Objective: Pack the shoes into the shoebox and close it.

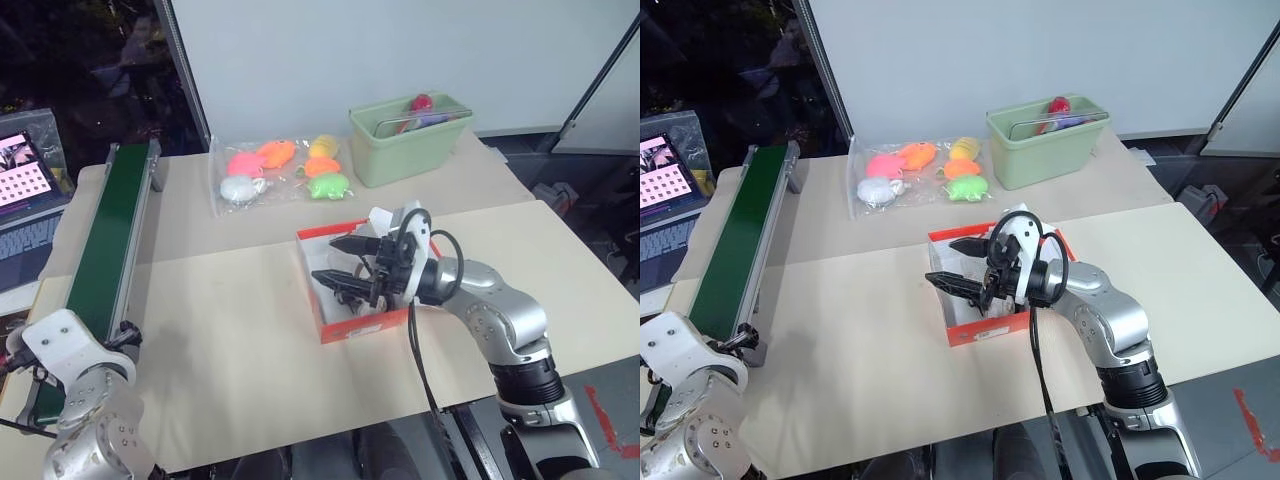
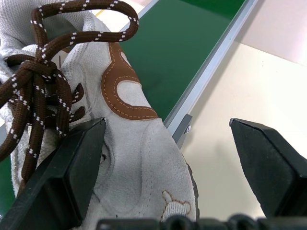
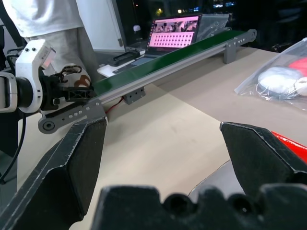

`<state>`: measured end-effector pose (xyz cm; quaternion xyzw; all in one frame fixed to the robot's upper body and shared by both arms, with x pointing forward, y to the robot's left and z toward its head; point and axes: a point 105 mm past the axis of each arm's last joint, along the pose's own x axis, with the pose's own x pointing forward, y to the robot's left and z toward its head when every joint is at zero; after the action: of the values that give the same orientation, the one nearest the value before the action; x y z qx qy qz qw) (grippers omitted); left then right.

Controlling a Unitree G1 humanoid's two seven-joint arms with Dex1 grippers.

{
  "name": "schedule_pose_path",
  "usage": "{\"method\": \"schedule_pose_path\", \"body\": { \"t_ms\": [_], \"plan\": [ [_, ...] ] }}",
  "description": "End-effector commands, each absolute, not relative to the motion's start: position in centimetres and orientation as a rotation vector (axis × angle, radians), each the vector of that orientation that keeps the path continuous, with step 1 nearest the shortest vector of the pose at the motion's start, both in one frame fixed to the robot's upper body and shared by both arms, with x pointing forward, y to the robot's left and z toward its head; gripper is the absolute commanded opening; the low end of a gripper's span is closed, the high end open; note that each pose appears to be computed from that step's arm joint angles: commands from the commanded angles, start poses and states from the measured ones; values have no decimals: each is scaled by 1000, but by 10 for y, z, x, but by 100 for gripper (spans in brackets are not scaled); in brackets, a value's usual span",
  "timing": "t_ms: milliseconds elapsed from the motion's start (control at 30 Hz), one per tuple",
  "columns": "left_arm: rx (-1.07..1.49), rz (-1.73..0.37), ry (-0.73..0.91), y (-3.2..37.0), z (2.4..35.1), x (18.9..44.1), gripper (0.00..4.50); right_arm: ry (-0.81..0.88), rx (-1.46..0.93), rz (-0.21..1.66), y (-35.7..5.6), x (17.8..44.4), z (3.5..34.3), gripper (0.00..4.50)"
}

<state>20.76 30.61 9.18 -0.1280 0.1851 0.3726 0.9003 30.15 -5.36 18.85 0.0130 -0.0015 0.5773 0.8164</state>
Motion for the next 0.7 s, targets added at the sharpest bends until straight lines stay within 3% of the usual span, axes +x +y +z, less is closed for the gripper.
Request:
{"method": "schedule_pose_path", "body": {
  "t_ms": [33, 633, 700],
  "plan": [
    [-295, 817, 547, 311, 59, 196, 443, -84, 37, 1227, -56, 300, 212, 450],
    [-242, 746, 565, 306, 73, 217, 443, -116, 132, 1237, -57, 299, 239, 450],
    [-259, 747, 582, 304, 70, 216, 390, -119, 134, 1239, -56, 299, 240, 450]
  ]
}}
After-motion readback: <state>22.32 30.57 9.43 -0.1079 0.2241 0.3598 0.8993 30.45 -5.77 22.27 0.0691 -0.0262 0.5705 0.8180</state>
